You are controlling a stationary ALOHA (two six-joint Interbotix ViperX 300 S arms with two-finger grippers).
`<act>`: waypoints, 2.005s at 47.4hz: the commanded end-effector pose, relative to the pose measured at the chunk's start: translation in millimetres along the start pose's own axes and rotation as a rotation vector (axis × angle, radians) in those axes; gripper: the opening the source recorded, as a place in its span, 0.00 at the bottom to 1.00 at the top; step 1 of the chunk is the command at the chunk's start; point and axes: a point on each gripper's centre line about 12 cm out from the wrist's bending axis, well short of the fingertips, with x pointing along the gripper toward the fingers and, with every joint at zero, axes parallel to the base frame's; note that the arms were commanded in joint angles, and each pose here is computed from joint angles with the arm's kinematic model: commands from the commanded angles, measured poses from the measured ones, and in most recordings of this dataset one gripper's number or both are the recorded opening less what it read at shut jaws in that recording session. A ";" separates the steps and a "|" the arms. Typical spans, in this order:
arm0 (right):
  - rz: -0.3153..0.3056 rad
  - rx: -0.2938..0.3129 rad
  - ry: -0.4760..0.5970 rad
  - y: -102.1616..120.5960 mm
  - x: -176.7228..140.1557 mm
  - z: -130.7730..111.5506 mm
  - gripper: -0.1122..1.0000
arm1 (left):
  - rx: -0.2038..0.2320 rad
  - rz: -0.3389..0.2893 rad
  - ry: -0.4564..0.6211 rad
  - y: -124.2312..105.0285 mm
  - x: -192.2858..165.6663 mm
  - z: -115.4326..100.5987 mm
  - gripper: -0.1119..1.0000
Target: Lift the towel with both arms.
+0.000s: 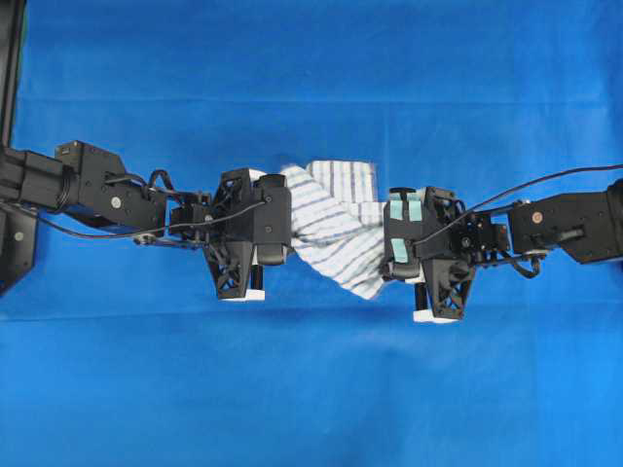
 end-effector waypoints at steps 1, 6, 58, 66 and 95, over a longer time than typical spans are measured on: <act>0.005 0.000 -0.049 1.1 -4.6 12.4 0.11 | 0.002 -0.002 -0.048 -0.9 -9.8 17.8 0.16; 0.009 0.000 -0.073 2.1 -11.0 20.3 0.11 | -0.002 -0.003 -0.064 -0.8 -20.4 28.0 0.16; -0.036 -0.008 -0.394 -2.9 -246.7 154.9 0.11 | -0.077 0.003 -0.264 12.2 -223.0 186.3 0.16; -0.036 -0.008 -0.396 -2.7 -247.3 156.1 0.11 | -0.077 0.003 -0.267 12.3 -225.0 193.4 0.16; -0.062 -0.034 -0.351 -6.2 -230.7 154.4 0.14 | -0.071 0.005 -0.261 12.4 -224.3 189.5 0.47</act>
